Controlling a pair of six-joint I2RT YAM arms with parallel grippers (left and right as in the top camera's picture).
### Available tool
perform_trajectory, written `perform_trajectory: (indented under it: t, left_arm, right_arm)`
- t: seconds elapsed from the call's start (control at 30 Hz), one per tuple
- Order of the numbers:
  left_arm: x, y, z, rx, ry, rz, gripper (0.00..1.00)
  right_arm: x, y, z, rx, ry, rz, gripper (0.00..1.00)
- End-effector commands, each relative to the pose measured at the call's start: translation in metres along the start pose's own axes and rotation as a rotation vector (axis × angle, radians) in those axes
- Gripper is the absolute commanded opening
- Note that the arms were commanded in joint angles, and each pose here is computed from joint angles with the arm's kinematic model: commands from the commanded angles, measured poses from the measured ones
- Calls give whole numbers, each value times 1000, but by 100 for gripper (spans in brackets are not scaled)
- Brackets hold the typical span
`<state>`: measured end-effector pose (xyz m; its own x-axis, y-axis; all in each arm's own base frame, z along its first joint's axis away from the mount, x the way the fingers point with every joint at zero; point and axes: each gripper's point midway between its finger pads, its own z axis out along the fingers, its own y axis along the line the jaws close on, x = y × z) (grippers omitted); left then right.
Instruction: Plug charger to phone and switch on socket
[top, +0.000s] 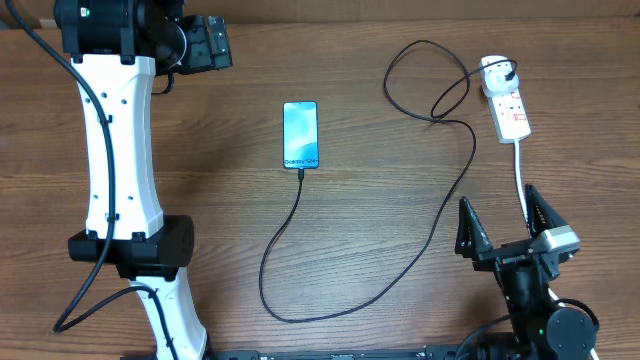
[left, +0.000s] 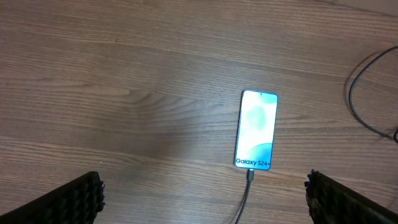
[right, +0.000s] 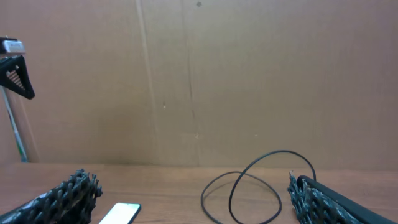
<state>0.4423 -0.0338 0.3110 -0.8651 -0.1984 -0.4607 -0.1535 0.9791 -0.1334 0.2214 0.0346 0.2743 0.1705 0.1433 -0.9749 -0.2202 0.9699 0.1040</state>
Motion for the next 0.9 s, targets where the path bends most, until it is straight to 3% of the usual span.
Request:
perform_trajectory:
  t: [0.0, 0.27, 0.87]
  left_arm:
    - [0, -1, 3, -8, 2, -8, 100]
    - [0, -1, 3, -8, 2, -8, 100]
    - [0, -1, 3, -8, 2, -8, 100]
  right_arm:
    - [13, -6, 2, 21, -7, -3, 100]
    - [43, -12, 5, 33, 21, 1, 100]
    - [54, -24, 6, 88, 5, 3, 100]
